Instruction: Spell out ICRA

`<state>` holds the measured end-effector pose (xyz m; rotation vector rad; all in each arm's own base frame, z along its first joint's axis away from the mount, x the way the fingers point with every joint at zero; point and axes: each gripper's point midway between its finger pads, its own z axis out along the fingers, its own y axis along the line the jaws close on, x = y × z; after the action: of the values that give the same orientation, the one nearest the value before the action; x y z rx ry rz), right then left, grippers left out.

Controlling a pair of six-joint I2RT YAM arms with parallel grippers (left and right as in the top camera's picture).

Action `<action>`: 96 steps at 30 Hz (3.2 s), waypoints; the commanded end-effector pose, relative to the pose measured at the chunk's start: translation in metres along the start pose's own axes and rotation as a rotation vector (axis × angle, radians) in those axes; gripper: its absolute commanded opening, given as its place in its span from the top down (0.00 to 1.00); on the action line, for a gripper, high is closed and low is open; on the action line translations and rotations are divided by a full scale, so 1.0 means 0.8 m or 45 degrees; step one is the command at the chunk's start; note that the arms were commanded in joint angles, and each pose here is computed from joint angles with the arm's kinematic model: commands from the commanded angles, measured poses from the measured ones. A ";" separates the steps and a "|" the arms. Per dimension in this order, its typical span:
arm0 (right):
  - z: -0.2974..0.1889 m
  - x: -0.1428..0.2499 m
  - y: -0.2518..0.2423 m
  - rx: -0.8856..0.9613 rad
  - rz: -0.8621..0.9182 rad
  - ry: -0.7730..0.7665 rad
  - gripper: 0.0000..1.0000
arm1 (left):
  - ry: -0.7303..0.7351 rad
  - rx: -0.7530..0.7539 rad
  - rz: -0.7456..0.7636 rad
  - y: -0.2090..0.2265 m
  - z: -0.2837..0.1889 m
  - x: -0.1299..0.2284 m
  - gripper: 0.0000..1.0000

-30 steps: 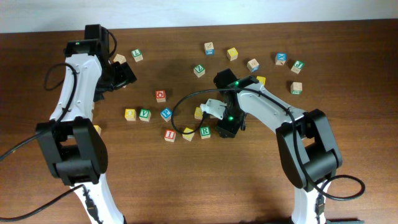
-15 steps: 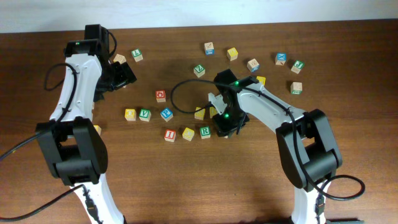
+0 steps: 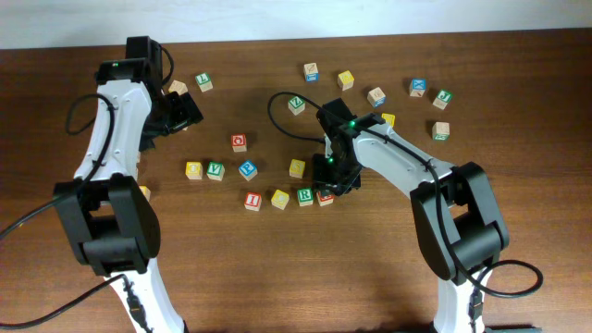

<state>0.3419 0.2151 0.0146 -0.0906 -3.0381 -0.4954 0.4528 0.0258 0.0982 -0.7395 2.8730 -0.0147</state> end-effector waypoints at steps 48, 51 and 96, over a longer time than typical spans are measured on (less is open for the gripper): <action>-0.290 -0.020 -0.054 0.207 -0.045 -0.302 0.59 | 0.382 0.551 0.437 -0.103 -0.028 0.103 0.03; -0.292 -0.016 -0.054 0.209 -0.044 -0.297 0.64 | 0.478 0.532 0.503 -0.094 -0.039 0.130 0.00; -0.105 -0.035 -0.040 -0.031 -0.154 -0.289 0.96 | -0.137 0.174 0.462 -0.115 0.098 0.157 1.00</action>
<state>0.3774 0.1536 0.0897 0.0452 -3.3089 -0.5638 0.4000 -0.1296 0.0310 -0.1552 2.8017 -0.2668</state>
